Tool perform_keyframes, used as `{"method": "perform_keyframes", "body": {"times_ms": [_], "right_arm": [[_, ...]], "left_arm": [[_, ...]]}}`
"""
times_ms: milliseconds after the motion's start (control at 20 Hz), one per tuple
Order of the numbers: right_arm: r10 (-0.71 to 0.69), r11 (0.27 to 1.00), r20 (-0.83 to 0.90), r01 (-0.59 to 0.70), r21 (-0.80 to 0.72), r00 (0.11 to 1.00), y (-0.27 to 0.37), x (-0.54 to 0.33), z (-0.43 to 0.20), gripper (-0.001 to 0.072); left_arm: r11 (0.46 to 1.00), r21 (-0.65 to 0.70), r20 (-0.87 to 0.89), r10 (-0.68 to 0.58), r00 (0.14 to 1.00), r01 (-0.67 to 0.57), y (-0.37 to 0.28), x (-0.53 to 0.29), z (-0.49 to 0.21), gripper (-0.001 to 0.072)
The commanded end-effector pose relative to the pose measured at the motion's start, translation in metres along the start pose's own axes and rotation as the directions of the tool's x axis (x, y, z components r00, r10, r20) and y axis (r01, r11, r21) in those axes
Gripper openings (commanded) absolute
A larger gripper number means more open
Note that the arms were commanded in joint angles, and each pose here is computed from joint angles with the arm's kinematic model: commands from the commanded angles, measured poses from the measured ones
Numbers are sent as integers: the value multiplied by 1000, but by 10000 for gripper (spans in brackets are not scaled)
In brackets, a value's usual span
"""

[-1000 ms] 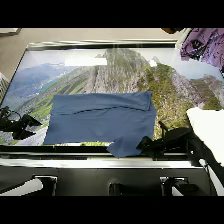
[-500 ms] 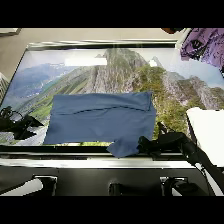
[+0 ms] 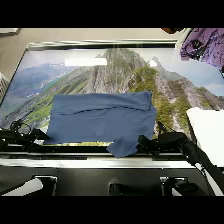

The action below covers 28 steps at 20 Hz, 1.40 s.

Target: Fold the clothes and pants, and hang the long-sleeved shirts on hangers.

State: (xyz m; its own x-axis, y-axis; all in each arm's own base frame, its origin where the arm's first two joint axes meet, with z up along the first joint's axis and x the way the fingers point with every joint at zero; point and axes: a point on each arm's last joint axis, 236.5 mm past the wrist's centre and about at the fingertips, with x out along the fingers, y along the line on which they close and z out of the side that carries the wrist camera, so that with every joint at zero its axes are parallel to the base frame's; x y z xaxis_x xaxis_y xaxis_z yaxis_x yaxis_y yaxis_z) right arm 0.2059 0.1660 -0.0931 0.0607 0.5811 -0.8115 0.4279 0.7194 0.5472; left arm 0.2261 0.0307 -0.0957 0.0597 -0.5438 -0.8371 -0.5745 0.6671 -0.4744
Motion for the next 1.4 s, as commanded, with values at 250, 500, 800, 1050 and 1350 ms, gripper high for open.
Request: {"method": "perform_keyframes", "body": {"times_ms": [250, 500, 800, 1050, 1350], "right_arm": [[-7, 1000, -58, 6, -17, 998, -1, -1, -14, 28], [-13, 999, -78, 10, -31, 997, -3, -1, -19, 28], [-12, 1000, -77, 10, -30, 997, -3, -1, -18, 28], [-12, 1000, -77, 10, -29, 997, -3, -1, -18, 28], [-22, 999, -67, 18, -49, 998, -1, -4, -15, 27]], "left_arm": [[999, 34, 61, -41, 997, 39, -6, 1, 12, 676], [999, 10, 123, -49, 991, 48, 0, -23, 31, 668], [998, 49, 45, -39, 998, 36, -8, -1, 21, 668], [998, 58, 12, -38, 999, 37, -11, 4, 16, 429], [995, 84, -2, -58, 998, 58, -17, 1, 11, 16]]}}
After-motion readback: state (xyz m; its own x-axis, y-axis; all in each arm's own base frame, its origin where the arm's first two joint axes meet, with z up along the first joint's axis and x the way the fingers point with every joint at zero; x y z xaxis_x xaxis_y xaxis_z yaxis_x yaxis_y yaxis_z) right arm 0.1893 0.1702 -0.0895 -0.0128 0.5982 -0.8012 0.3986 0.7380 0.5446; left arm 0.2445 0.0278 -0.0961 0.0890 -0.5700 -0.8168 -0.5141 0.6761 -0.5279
